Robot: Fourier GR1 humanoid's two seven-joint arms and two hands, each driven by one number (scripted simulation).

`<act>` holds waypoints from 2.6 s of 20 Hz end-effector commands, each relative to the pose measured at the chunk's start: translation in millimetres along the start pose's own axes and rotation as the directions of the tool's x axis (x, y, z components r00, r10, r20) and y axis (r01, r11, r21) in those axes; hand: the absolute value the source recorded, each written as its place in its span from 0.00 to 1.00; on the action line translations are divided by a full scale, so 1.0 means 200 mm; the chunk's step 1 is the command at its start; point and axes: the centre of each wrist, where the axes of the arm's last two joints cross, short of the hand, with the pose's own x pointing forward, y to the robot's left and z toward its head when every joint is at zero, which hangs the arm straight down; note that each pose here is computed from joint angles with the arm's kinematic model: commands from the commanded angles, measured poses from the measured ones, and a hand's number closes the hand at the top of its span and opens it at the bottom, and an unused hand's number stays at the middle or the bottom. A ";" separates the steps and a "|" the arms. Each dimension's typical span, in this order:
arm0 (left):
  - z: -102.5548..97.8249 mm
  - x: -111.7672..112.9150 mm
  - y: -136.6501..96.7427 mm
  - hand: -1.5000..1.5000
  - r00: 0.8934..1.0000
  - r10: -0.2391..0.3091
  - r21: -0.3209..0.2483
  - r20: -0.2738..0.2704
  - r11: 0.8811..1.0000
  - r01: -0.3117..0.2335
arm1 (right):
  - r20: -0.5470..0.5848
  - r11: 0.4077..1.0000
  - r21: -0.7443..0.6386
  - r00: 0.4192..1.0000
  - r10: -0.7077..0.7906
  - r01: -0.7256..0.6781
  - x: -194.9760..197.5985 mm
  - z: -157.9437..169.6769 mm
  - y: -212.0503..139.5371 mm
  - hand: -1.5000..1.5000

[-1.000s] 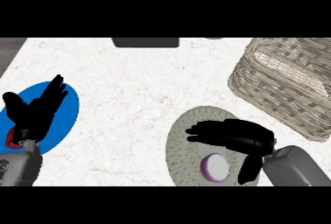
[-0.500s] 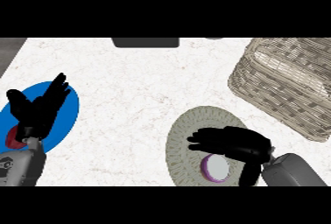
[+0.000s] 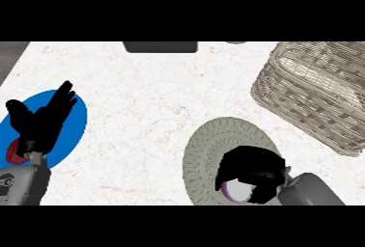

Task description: Pick the can from the placemat and place it in the basket

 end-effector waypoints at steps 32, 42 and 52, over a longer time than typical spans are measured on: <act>-0.05 0.05 0.01 0.50 1.000 0.007 -0.038 0.009 0.999 -0.006 | -0.325 0.269 -0.944 0.664 -0.674 -0.189 0.64 -0.63 -0.44 1.00; -0.02 0.04 0.00 0.50 1.000 -0.019 -0.006 -0.017 1.000 0.019 | -0.463 0.236 -0.869 0.550 -0.695 -0.434 0.73 -0.63 -0.95 1.00; -0.01 0.07 -0.03 0.50 1.000 0.004 0.004 0.007 1.000 -0.004 | -0.481 0.170 -0.812 0.476 -0.736 -0.559 0.55 -0.52 -1.30 1.00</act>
